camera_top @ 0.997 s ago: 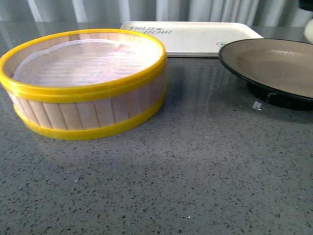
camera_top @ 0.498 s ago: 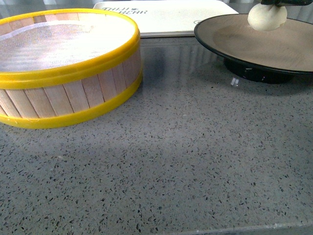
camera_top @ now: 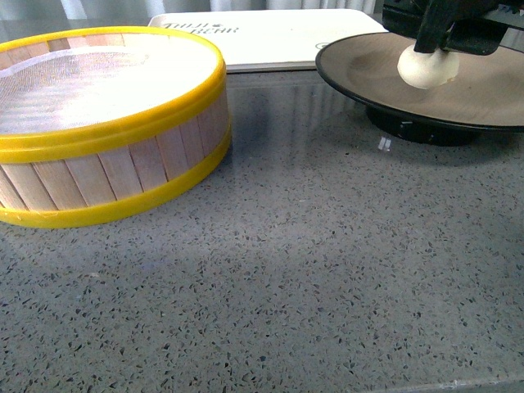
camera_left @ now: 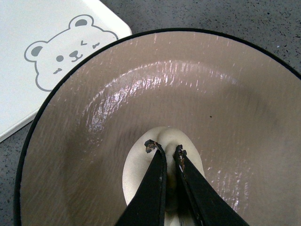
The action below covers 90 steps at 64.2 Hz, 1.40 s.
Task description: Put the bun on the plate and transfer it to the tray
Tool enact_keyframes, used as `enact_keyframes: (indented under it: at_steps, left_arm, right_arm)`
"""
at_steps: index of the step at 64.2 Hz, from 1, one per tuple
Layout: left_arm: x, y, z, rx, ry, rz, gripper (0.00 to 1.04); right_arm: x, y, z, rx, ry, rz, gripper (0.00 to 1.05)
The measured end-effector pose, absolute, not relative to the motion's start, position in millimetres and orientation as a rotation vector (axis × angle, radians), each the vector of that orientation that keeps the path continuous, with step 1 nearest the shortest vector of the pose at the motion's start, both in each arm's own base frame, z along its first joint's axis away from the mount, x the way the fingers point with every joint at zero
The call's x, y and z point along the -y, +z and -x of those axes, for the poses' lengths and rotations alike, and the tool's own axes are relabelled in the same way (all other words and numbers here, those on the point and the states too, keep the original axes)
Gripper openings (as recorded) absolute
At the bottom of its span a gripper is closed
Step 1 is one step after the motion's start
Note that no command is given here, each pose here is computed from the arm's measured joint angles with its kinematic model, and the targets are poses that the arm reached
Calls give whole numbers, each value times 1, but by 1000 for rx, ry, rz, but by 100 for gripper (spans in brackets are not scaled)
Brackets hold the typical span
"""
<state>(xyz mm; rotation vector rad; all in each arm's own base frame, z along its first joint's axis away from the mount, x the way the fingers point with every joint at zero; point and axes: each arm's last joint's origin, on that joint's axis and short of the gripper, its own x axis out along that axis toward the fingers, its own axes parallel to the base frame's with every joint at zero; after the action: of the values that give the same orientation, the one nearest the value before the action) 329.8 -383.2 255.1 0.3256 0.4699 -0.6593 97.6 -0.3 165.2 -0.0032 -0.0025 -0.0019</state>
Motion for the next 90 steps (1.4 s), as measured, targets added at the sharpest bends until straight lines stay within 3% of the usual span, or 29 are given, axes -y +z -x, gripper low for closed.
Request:
enact_keyframes:
  at_steps: [26,36,52,63,76,90]
  left_arm:
    - [383,257,-330,-472,-656,-312,65]
    - [378,272,-335,-462,-645,-239,99]
    - [347,305,-342,-377,-571,-142,98]
    - [279,344,-328,-257,-457,-70,98]
    - [172,355,-261,-196,-289,-62,98]
    - [108,346,-202,-195,-188,-62,98]
  right_arm:
    - [0,165,-98,2,-2,3,96]
    - [0,165,-98,2,-2,3,96]
    - [0,165,-98,2,-2,3,96]
    - [0,165,-98,2,-2,3,96]
    - [0,165,-98,2,-2,3,96]
    - [0,165,-98,2,-2,3,96]
